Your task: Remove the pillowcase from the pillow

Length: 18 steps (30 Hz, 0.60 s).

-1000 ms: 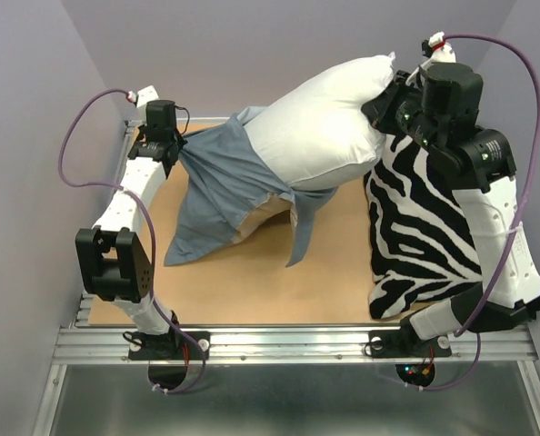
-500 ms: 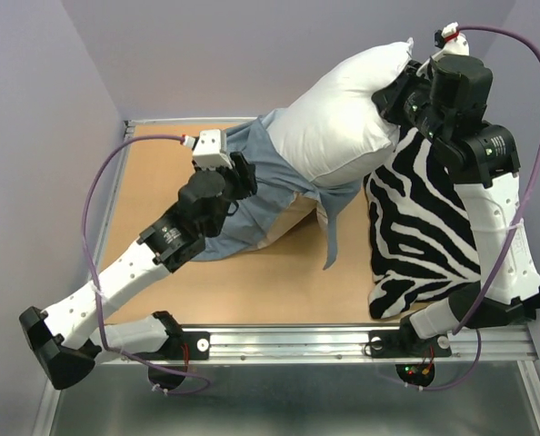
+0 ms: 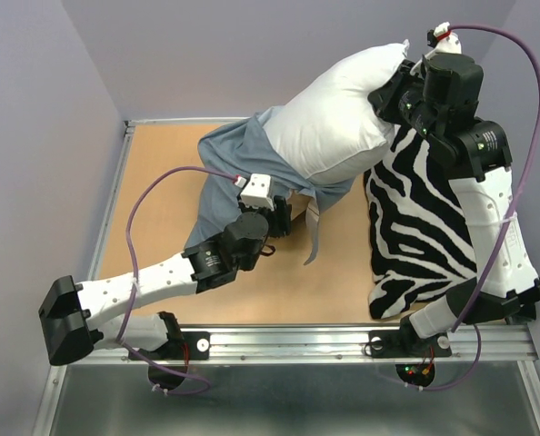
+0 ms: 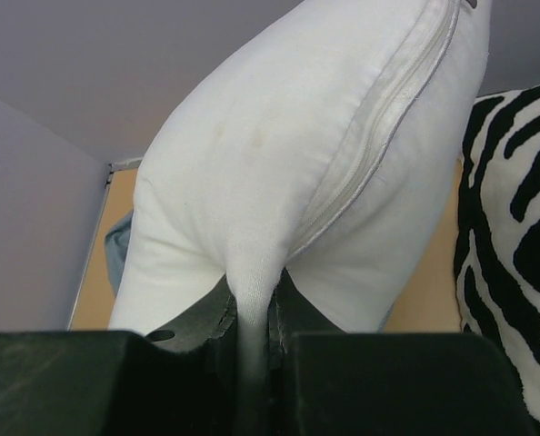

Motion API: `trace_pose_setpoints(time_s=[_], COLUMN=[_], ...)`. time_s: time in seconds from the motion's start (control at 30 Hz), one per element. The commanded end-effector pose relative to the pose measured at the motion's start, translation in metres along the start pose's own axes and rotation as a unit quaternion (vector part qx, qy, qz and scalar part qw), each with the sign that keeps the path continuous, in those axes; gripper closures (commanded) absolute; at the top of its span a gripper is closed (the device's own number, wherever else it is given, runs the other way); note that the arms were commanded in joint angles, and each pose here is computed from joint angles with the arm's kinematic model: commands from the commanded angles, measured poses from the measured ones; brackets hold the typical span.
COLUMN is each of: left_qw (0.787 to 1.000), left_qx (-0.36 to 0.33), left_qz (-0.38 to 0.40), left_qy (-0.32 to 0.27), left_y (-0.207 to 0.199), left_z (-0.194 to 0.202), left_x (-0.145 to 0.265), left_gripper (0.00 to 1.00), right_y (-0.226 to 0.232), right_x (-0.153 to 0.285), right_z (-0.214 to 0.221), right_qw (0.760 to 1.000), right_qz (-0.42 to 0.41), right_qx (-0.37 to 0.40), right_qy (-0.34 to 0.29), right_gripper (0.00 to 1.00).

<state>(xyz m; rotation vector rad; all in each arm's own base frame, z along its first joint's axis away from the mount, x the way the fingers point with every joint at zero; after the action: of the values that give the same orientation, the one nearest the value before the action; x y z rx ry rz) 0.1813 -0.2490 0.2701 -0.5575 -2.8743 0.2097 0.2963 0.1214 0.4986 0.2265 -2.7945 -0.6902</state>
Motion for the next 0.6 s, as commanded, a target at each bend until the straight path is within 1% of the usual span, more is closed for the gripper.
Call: trace_pose_setpoints(time_s=[0.0,0.17,0.2,0.23,0.3,0.33,0.37,0.4,0.43,0.5,0.57], left_qw=[0.997,0.996,0.996,0.996,0.995,0.994,0.993,0.993,0.993,0.994,0.995], left_qx=[0.017,-0.024,-0.025,-0.033,-0.032,-0.033,-0.032,-0.029,-0.027,-0.028,-0.015], left_qz=[-0.033,-0.033,-0.032,-0.038,-0.061,-0.07,-0.082,-0.083,-0.084,-0.085,-0.091], left_qy=[-0.067,-0.076,-0.079,-0.074,-0.077,-0.077,-0.077,-0.077,-0.076,-0.065,-0.042], left_y=[-0.004,-0.012,-0.015,-0.017,-0.015,-0.014,-0.012,-0.011,-0.011,-0.009,-0.006], left_z=[-0.021,-0.024,-0.028,-0.024,-0.027,-0.027,-0.027,-0.027,-0.026,-0.017,0.002], left_x=[-0.011,-0.024,-0.026,-0.031,-0.034,-0.035,-0.034,-0.033,-0.033,-0.033,-0.034], left_gripper=[0.38,0.39,0.41,0.42,0.48,0.53,0.75,0.93,1.0,1.0,1.0], right_y=[0.02,0.02,0.02,0.02,0.02,0.02,0.02,0.02,0.02,0.02,0.023], right_x=[0.009,0.007,0.006,0.006,0.006,0.006,0.006,0.007,0.006,0.007,0.009], right_z=[-0.032,-0.03,-0.03,-0.03,-0.03,-0.03,-0.03,-0.031,-0.031,-0.034,-0.038], right_qw=[0.995,0.996,0.996,0.996,0.996,0.996,0.996,0.996,0.996,0.995,0.994], right_qz=[-0.051,-0.052,-0.053,-0.053,-0.052,-0.052,-0.051,-0.051,-0.051,-0.051,-0.054], right_qx=[-0.017,-0.02,-0.02,-0.02,-0.02,-0.02,-0.019,-0.019,-0.019,-0.019,-0.02], right_qy=[-0.079,-0.076,-0.075,-0.075,-0.076,-0.076,-0.076,-0.077,-0.077,-0.082,-0.089], right_gripper=[0.99,0.99,0.99,0.99,0.99,0.99,0.99,0.99,0.99,0.99,0.99])
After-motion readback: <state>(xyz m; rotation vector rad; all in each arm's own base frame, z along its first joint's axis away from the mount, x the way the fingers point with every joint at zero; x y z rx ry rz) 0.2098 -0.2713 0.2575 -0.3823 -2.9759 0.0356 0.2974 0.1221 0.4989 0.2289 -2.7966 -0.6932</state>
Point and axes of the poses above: each gripper's point midway between its finger pads, its own x axis back along the fingers, its own y axis along the line the jaws close on, z = x × y, the point moved 8 cm from there along x, back along the fingers, and after that the axes turned 5 degrees about -x, right-handed, at the moved point
